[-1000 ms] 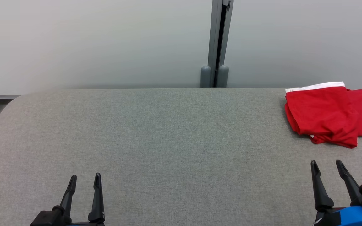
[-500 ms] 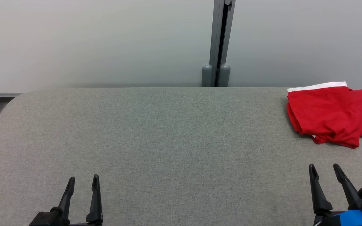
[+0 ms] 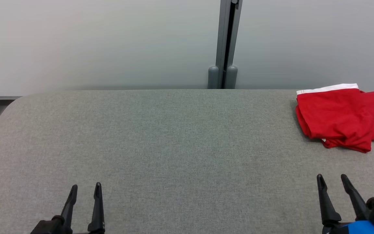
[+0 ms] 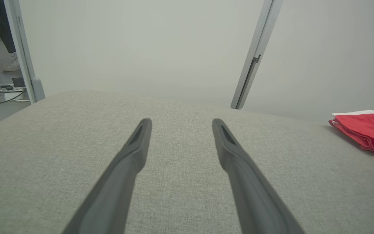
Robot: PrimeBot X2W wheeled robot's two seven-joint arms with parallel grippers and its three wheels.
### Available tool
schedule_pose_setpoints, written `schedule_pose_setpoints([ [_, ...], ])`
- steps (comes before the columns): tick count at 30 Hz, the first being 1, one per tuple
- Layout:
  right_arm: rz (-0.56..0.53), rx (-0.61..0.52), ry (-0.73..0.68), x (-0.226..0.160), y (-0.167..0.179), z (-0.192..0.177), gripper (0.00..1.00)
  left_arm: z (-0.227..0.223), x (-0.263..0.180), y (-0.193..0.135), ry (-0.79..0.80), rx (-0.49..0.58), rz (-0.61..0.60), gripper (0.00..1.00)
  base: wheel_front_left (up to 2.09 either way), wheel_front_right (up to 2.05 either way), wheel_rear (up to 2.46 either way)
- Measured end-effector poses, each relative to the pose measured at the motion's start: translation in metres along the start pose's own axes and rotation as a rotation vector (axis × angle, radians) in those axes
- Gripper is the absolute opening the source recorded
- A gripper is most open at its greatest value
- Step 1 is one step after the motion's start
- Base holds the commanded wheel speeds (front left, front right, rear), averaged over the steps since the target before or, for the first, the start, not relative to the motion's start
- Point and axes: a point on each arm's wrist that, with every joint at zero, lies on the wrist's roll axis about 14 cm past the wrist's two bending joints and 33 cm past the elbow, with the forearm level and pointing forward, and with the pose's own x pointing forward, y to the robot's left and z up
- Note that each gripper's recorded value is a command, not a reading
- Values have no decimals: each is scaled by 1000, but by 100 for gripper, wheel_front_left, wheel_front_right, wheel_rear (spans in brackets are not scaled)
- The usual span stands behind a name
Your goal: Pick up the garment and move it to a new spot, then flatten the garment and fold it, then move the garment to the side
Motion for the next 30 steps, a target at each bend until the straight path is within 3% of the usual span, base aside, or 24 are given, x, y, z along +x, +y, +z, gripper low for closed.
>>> schedule_pose_setpoints([
  [1, -1, 1, 8, 0, 0, -3, 0, -2, -1, 0, 8, -2, 3, 0, 0, 0, 0],
  [7, -11, 30, 69, -3, -1, -22, 0, -26, -11, 2, 82, -38, 28, 0, 0, 0, 0],
  [30, -38, 444, 57, 5, -3, -22, 0, -17, 4, 15, 71, -408, 119, 0, 0, 0, 0],
])
